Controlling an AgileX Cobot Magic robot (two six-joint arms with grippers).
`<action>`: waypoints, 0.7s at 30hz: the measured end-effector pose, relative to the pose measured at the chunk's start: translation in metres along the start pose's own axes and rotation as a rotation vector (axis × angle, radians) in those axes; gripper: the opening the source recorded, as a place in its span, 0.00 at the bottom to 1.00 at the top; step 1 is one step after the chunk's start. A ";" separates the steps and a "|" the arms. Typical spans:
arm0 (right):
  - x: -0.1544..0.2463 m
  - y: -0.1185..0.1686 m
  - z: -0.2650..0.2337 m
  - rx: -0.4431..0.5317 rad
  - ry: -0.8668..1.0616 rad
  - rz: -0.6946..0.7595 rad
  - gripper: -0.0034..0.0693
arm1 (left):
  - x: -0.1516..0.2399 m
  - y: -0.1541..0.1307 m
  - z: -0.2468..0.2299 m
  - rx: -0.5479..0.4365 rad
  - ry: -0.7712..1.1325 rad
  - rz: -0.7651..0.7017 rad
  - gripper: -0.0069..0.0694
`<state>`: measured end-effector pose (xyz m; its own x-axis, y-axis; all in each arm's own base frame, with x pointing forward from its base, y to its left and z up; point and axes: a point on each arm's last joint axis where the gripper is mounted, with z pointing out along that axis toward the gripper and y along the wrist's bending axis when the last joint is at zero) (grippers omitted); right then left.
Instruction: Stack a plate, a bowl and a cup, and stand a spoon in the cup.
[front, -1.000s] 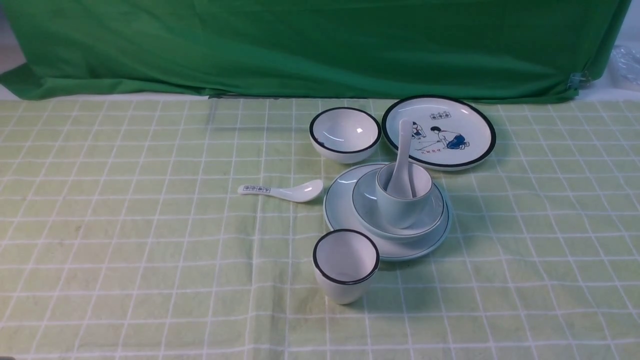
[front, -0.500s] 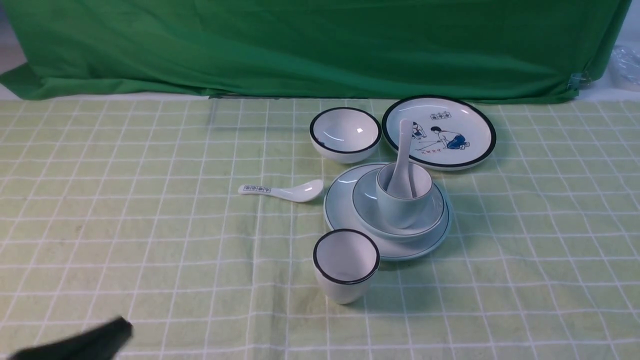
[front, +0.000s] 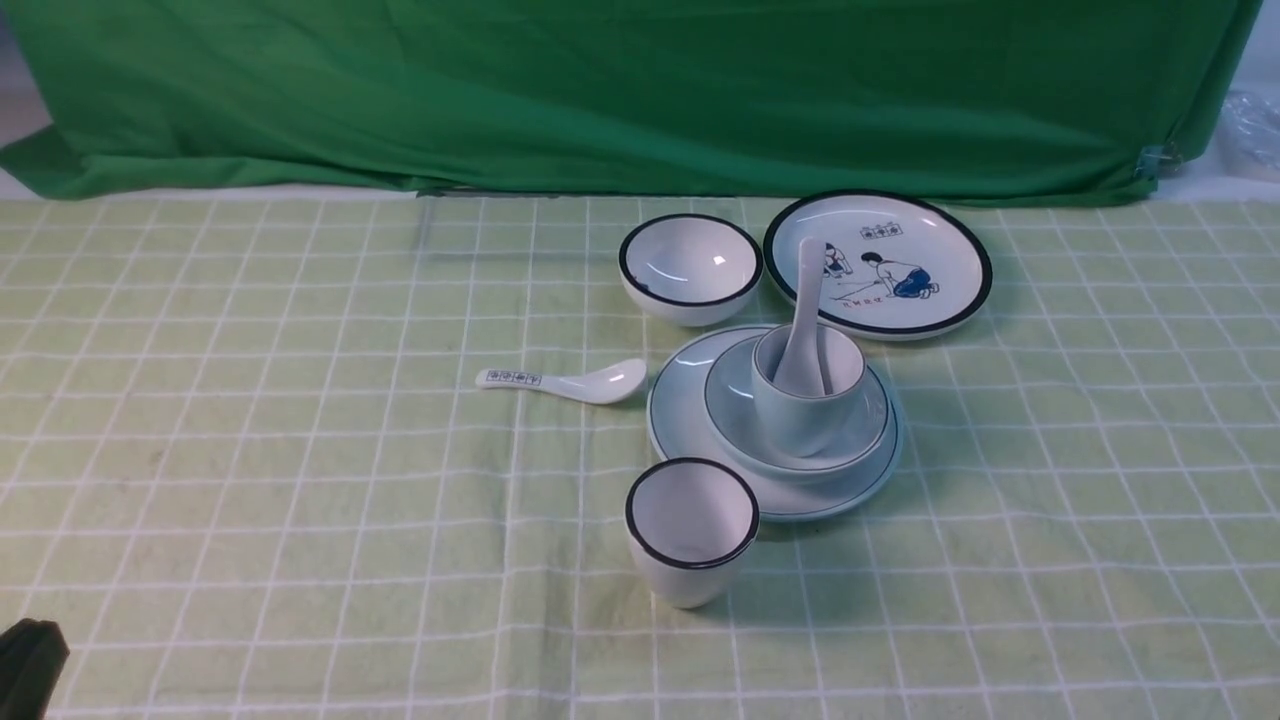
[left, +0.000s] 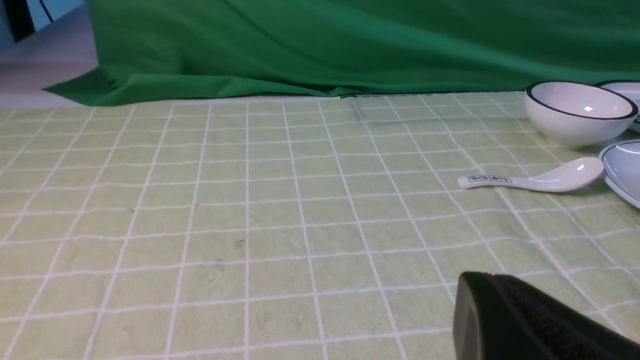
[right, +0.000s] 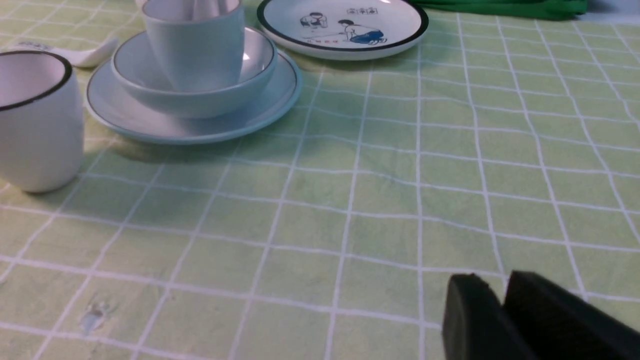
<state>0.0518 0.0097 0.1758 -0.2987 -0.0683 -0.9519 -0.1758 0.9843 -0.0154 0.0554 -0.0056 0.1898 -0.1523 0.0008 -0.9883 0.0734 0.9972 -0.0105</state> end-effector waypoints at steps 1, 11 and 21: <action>0.000 0.000 0.000 0.000 0.000 0.000 0.25 | 0.000 0.000 0.000 -0.001 0.000 -0.002 0.09; 0.000 0.000 0.000 0.000 0.000 0.001 0.28 | 0.000 0.000 0.000 -0.001 0.000 -0.010 0.09; 0.000 0.000 0.000 0.000 0.000 0.001 0.30 | 0.000 0.000 0.000 -0.002 0.000 -0.010 0.09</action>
<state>0.0518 0.0097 0.1758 -0.2988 -0.0674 -0.9519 -0.1756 0.9844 -0.0146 0.0554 -0.0055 0.1898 -0.1530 -0.0096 -0.9882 0.0697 0.9974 -0.0205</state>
